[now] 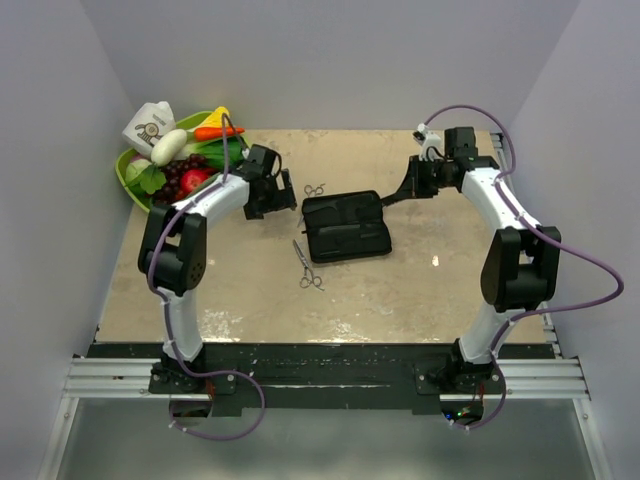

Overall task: Sort the hair-cutting tools
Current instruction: Place the comb in the hairdressing tool bag.

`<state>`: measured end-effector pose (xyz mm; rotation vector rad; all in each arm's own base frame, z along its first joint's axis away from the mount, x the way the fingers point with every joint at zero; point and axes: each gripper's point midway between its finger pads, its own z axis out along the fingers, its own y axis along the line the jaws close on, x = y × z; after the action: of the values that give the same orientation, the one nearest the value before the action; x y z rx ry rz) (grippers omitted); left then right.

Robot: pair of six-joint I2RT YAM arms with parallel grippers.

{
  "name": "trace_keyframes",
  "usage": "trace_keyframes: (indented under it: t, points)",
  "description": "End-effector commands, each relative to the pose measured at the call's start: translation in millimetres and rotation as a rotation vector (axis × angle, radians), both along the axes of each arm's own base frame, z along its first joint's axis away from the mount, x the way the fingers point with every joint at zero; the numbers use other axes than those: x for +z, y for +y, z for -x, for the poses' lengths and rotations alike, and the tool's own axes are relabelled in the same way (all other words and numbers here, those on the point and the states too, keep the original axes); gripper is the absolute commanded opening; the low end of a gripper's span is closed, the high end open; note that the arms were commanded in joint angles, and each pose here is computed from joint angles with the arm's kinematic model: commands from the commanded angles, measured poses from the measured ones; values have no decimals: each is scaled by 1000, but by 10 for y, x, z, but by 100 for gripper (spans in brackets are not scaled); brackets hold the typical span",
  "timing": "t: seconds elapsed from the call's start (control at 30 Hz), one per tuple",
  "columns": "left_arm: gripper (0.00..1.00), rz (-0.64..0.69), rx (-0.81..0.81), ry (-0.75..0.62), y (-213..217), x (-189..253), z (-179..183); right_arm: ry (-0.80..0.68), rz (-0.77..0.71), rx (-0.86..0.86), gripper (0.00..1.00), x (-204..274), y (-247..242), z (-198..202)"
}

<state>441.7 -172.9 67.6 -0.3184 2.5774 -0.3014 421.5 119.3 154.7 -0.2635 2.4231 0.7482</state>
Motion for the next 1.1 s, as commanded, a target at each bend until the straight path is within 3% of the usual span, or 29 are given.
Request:
trace_keyframes:
  t: [0.0,0.6,1.07]
  points:
    - [98,-66,-31,37,17,-184,55,-87,-41,24,0,239,3,-34]
    - [98,-116,-115,79,-344,-522,77,-50,-95,25,0,63,-43,-62]
    - [98,-193,-102,110,-243,-613,129,-23,-129,37,0,-5,1,-57]
